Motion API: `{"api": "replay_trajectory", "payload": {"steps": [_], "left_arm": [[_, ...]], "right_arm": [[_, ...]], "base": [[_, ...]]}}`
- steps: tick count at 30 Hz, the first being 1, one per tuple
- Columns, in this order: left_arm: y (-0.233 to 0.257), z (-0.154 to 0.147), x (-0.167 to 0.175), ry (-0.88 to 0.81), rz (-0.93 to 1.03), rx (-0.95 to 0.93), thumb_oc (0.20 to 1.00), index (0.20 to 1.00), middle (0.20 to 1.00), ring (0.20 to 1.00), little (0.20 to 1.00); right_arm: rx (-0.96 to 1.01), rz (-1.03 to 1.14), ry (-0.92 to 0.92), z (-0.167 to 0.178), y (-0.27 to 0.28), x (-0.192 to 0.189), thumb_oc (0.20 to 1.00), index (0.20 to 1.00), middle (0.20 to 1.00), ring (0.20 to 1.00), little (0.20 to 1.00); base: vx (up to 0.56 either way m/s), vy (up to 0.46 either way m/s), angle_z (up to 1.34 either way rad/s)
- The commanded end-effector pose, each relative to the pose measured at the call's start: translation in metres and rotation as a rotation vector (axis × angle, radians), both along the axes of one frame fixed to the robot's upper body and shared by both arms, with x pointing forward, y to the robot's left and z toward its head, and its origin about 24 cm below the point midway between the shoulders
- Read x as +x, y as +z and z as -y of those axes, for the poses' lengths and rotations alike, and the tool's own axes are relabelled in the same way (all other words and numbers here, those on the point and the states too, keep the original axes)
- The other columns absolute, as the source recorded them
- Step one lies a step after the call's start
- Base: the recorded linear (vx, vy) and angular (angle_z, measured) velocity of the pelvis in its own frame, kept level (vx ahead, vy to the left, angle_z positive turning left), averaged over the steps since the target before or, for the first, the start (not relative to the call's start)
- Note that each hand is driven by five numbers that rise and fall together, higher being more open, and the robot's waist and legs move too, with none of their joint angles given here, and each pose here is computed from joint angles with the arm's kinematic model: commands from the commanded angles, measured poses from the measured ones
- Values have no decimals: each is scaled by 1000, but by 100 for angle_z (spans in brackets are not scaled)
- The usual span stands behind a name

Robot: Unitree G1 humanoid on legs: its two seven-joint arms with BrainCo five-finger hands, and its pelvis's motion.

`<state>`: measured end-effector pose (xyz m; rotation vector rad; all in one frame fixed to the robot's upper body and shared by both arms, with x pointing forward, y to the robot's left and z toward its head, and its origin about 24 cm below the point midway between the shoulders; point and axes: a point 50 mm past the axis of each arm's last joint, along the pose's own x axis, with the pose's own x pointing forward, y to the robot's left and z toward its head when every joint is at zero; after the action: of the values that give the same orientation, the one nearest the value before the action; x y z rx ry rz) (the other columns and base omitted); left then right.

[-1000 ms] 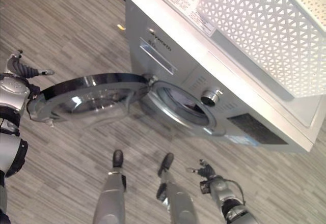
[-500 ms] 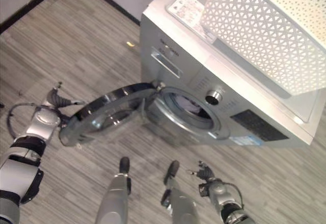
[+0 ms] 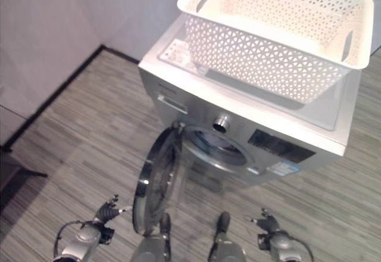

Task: Grab the laundry basket,head to the washer,open it,put in the laundry and shut it.

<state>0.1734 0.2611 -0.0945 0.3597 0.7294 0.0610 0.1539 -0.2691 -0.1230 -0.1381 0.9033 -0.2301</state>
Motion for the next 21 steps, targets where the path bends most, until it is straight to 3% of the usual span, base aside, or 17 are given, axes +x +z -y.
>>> {"api": "replay_trajectory", "payload": {"steps": [1,5,15,21], "left_arm": [[10,15,28,-110,68,-32,1000,1000,1000,1000,1000],[25,16,42,-94,154,-53,1000,1000,1000,1000,1000],[53,-1,39,-70,283,-78,1000,1000,1000,1000,1000],[81,0,75,-195,356,26,1000,1000,1000,1000,1000]], "right_arm": [[-31,-8,-12,14,3,-3,1000,1000,1000,1000,1000],[-47,-137,-54,19,-10,-30,1000,1000,1000,1000,1000],[-16,3,-202,42,5,-29,1000,1000,1000,1000,1000],[-81,56,-163,59,22,-10,1000,1000,1000,1000,1000]], "base": [[63,-89,-16],[5,-75,0],[-156,-124,5],[-295,-111,55]]}}
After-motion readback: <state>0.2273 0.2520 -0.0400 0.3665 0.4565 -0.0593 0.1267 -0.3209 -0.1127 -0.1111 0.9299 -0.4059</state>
